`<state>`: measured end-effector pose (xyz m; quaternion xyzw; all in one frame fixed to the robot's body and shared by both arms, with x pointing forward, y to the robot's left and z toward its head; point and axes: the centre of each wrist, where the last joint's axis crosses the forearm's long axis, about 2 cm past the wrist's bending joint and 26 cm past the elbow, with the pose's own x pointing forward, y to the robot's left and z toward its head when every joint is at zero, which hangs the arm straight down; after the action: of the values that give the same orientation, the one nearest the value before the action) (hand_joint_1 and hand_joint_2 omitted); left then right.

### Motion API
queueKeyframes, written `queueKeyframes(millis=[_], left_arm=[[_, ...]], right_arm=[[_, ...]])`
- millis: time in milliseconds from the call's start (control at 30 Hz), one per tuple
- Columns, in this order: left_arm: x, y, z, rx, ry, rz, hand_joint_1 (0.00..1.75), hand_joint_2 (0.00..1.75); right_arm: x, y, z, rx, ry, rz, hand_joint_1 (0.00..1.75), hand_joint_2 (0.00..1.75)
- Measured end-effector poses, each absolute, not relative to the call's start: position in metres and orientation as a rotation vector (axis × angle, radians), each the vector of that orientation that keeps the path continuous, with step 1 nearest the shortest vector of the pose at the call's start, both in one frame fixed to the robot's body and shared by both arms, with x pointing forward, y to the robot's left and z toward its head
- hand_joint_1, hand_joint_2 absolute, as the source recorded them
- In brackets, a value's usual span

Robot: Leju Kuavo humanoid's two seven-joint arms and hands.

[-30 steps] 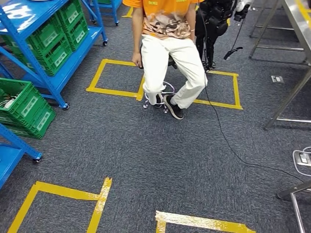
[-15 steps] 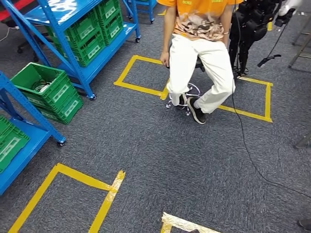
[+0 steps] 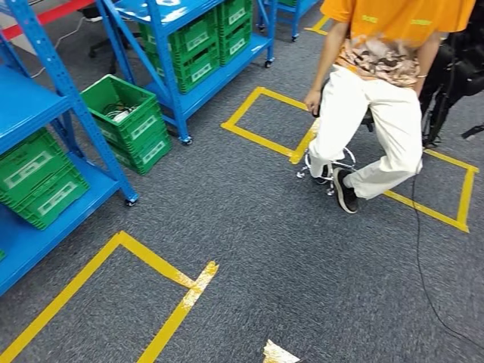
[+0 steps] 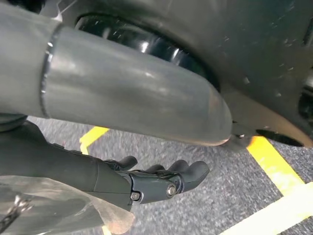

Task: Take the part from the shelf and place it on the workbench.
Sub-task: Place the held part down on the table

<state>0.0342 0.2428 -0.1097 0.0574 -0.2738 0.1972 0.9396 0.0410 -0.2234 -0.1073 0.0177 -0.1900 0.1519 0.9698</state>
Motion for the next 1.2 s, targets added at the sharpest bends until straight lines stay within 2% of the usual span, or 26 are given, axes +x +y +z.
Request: queueKeyframes(millis=[1200], left_arm=[[0.0349, 0.2426, -0.1096, 0.114, -0.521, 0.382, 0.0, 0.0]], right_arm=[[0.0404, -0.2247, -0.1076, 0.04, -0.365, 0.33, 0.0, 0.0]])
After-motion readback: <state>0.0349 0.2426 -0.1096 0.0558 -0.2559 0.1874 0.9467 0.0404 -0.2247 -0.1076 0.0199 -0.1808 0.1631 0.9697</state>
